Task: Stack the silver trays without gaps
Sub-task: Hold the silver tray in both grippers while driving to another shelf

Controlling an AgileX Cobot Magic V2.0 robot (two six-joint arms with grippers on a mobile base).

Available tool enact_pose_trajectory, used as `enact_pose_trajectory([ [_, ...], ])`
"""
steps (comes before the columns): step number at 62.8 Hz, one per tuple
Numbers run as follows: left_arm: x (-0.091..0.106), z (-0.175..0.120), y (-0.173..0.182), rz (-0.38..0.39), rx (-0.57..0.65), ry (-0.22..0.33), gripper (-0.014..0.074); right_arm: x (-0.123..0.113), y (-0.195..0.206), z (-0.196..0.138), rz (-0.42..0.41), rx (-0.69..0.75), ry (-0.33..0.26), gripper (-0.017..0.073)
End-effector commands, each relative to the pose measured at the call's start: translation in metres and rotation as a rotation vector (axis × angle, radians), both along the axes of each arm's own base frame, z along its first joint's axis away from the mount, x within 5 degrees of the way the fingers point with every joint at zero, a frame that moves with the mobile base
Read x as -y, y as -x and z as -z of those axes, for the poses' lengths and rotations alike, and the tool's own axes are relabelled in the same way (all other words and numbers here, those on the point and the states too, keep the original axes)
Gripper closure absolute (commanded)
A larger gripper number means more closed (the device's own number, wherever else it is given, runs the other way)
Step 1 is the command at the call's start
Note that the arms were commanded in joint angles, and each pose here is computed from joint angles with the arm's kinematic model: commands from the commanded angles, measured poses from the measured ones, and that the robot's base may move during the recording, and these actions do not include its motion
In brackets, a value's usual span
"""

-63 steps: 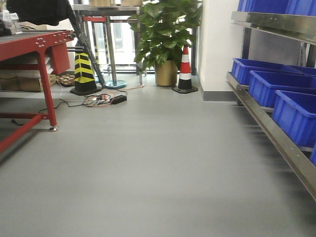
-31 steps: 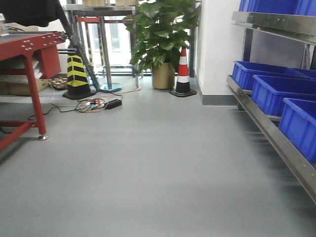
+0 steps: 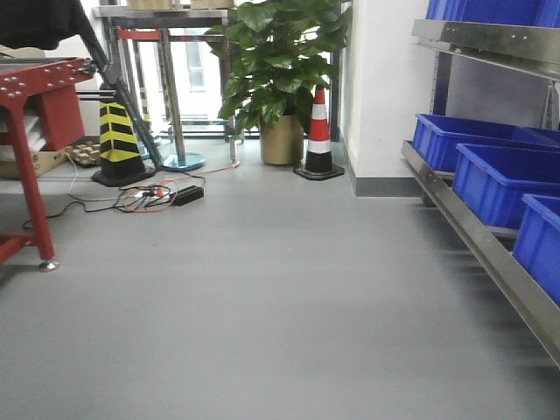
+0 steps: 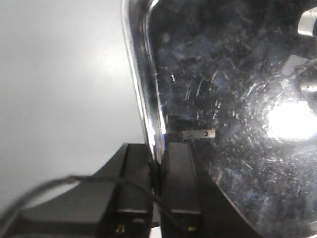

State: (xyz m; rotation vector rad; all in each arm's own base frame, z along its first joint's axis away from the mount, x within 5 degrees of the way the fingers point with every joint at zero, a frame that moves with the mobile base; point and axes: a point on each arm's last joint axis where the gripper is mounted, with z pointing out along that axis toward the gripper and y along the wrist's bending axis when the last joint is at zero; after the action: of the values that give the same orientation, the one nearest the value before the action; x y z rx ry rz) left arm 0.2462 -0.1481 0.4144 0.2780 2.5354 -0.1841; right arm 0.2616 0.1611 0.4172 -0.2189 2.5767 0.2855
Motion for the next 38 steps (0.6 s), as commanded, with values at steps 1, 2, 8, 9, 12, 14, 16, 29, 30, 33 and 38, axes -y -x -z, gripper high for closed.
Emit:
enact_pose_trajectory([
  [1, -0.0112, -0.0152, 0.0105, 0.007, 0.041, -0.048, 0.0641, 0.0094, 0.0070, -0.0271, -0.006, 0.135, -0.019, 0.0501],
  [2, -0.0112, -0.0152, 0.0105, 0.007, 0.041, -0.048, 0.0641, 0.0094, 0.0070, -0.0271, -0.006, 0.135, -0.019, 0.0501],
  [8, -0.0112, -0.0152, 0.0105, 0.007, 0.041, -0.048, 0.0641, 0.0094, 0.0070, -0.0271, -0.006, 0.135, -0.019, 0.0501],
  [9, -0.0112, -0.0152, 0.0105, 0.007, 0.041, -0.048, 0.0641, 0.0094, 0.0070, -0.0271, -0.006, 0.135, -0.019, 0.0501],
  [12, -0.0112, -0.0152, 0.0105, 0.007, 0.041, -0.048, 0.0641, 0.0094, 0.0070, -0.0271, -0.006, 0.135, -0.019, 0.0501],
  [14, -0.0112, -0.0152, 0.0105, 0.007, 0.041, -0.048, 0.0641, 0.0094, 0.0070, -0.0271, -0.006, 0.135, -0.019, 0.0501],
  [16, -0.0112, -0.0152, 0.0105, 0.007, 0.041, -0.048, 0.0641, 0.0094, 0.0070, -0.0271, -0.006, 0.135, -0.019, 0.0501],
  [29, -0.0112, -0.0152, 0.0105, 0.007, 0.041, -0.048, 0.0641, 0.0094, 0.0070, -0.0271, -0.006, 0.135, -0.019, 0.0501],
  [30, -0.0112, -0.0152, 0.0105, 0.007, 0.041, -0.048, 0.0641, 0.0094, 0.0070, -0.0271, -0.006, 0.135, -0.019, 0.0501],
  [33, -0.0112, -0.0152, 0.0105, 0.007, 0.041, -0.048, 0.0641, 0.0094, 0.0070, -0.0271, -0.006, 0.135, -0.019, 0.0501],
  [38, -0.0112, -0.0152, 0.0105, 0.007, 0.041, -0.048, 0.0641, 0.0094, 0.0070, -0.0271, -0.006, 0.135, -0.019, 0.0501],
])
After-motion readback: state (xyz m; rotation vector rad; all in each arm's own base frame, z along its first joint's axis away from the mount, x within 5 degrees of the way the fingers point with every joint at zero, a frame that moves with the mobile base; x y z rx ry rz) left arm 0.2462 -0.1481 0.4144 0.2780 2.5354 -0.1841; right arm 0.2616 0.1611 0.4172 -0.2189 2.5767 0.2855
